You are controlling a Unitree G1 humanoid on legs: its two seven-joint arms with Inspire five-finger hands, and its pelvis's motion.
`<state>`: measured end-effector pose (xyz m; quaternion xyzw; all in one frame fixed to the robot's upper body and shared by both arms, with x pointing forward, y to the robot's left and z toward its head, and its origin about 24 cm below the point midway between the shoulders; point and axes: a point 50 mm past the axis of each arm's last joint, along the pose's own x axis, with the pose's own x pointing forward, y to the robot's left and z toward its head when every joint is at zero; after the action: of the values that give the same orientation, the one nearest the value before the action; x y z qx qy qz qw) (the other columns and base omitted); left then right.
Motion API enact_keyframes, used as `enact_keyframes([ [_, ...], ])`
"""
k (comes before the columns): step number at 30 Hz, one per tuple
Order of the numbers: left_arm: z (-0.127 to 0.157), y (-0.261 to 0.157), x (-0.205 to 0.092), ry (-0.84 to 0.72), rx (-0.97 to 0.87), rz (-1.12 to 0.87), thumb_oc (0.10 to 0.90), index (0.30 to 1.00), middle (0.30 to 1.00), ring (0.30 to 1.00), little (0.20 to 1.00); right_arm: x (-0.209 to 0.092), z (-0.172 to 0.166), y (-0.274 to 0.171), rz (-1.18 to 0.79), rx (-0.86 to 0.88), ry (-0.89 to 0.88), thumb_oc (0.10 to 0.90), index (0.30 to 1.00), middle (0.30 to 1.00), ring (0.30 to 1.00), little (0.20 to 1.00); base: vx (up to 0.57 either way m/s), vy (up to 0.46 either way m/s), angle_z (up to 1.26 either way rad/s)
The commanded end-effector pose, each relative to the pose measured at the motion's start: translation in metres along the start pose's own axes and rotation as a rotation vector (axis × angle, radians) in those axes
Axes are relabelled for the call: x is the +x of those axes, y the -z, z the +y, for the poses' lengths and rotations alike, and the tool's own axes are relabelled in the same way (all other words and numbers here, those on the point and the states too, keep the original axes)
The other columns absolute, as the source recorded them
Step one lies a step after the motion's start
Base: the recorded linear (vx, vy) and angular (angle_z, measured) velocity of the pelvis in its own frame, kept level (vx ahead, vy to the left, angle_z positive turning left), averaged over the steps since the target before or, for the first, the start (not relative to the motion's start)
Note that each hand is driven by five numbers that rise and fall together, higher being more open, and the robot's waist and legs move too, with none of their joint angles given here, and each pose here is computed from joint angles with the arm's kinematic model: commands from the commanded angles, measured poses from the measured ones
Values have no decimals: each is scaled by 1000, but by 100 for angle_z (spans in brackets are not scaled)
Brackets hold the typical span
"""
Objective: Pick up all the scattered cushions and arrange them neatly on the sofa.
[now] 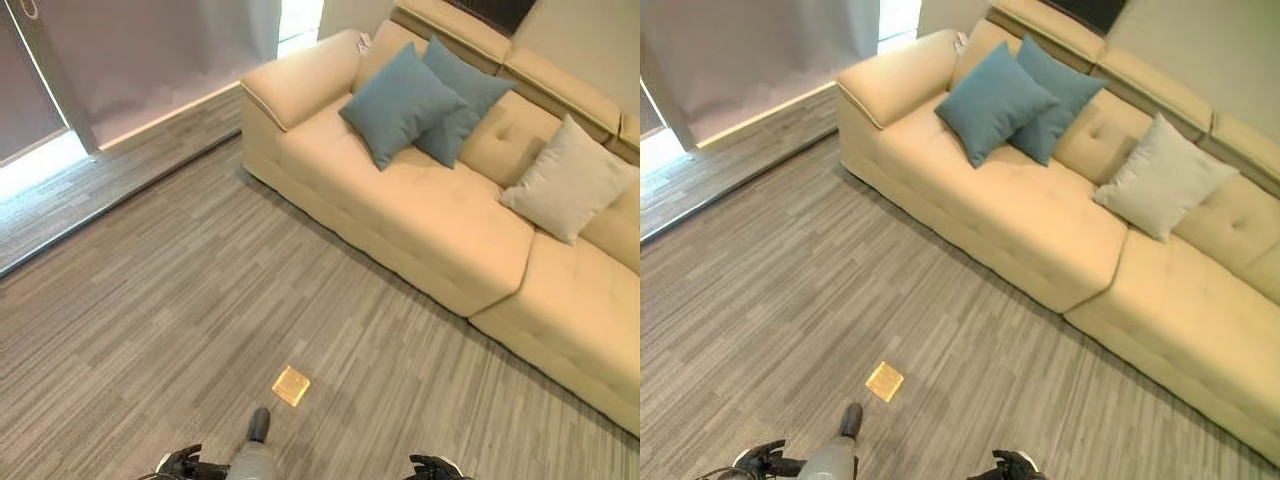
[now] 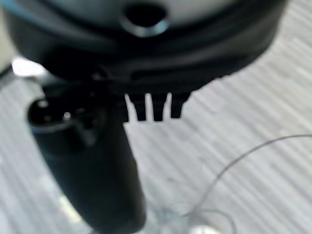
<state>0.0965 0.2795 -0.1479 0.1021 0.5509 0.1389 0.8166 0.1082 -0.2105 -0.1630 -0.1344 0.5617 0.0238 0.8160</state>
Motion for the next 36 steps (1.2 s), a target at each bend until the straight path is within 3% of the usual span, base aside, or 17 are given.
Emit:
enact_keyframes([
  [1,27,-15,1,-81,62,-62,800,900,900,900,900,0,-13,-7,-27,13,41,800,900,900,900,900,288,361,-1],
  [11,8,-26,2,-19,120,-96,800,900,900,900,900,-1,-18,-1,-13,-43,51,800,900,900,900,900,322,133,33],
  [20,-27,24,-5,115,235,45,800,900,900,900,900,-7,-38,22,34,-11,106,800,900,900,900,900,445,-36,45],
  [24,-28,20,-5,112,228,31,800,900,900,900,900,-7,-39,18,26,-3,113,800,900,900,900,900,163,-75,22],
  [25,-34,-14,-1,91,193,-88,800,900,900,900,900,-5,-49,-1,-31,-22,157,800,900,900,900,900,526,-221,30],
  [26,-34,-18,-1,92,185,-101,800,900,900,900,900,-5,-50,-4,-42,-22,162,800,900,900,900,900,650,-212,9],
  [36,-42,-29,-1,96,219,-153,800,900,900,900,900,-3,-43,-30,-125,-110,163,800,900,900,900,900,213,67,-59],
])
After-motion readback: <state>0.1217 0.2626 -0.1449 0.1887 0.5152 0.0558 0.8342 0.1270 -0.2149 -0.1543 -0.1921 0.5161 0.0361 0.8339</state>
